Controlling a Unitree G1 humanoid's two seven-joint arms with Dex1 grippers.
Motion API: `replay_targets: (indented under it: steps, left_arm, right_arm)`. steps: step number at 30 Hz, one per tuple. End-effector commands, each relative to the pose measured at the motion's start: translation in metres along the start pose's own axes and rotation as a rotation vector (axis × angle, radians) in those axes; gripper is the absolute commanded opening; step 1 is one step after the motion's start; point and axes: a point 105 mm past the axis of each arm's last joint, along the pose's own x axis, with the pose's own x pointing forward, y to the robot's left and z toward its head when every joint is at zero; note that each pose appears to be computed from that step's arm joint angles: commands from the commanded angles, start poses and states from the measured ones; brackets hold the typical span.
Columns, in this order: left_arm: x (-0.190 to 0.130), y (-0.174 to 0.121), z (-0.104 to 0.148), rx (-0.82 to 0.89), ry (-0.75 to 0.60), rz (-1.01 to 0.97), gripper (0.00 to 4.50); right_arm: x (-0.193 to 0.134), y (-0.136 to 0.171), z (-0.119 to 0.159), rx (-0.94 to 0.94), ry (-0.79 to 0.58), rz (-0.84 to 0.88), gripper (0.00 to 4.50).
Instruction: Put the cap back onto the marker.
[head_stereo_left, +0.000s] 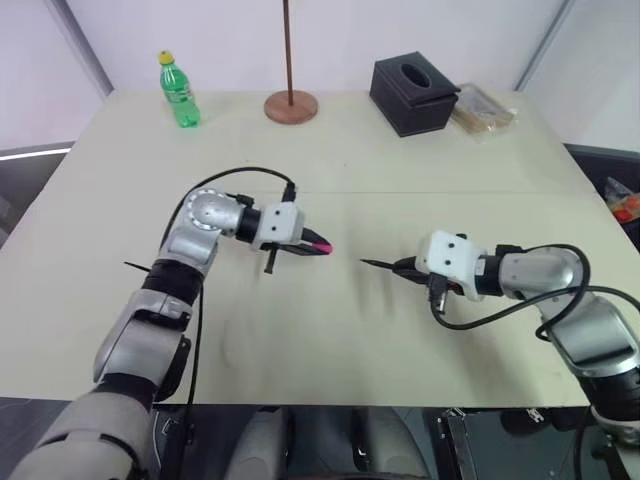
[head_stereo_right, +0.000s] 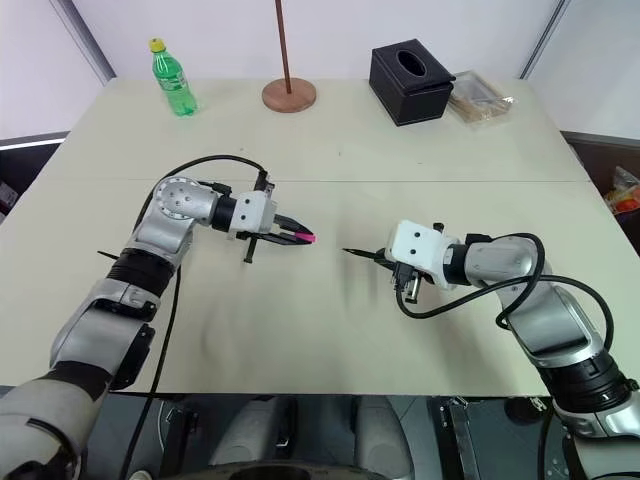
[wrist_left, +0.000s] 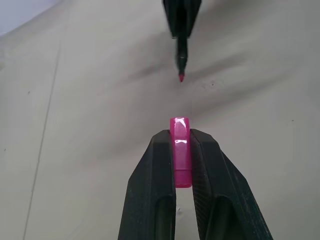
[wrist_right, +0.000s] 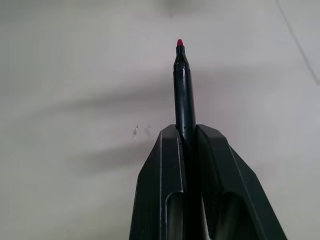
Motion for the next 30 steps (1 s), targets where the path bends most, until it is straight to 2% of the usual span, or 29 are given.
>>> replay_targets:
  steps: [1, 19, 30]
  left_arm:
    - [0.003, 0.008, 0.012, 0.079, -0.016, 0.000, 0.00]
    - [0.014, 0.006, 0.014, 0.078, -0.037, -0.019, 0.00]
    - [0.014, 0.003, 0.006, 0.065, 0.002, -0.038, 0.00]
  right_arm:
    - [-0.001, -0.004, 0.014, -0.039, -0.025, -0.019, 0.04]
    - [0.003, -0.008, 0.029, -0.061, -0.048, -0.015, 0.04]
    - [0.002, -0.011, 0.034, -0.074, -0.053, -0.021, 0.04]
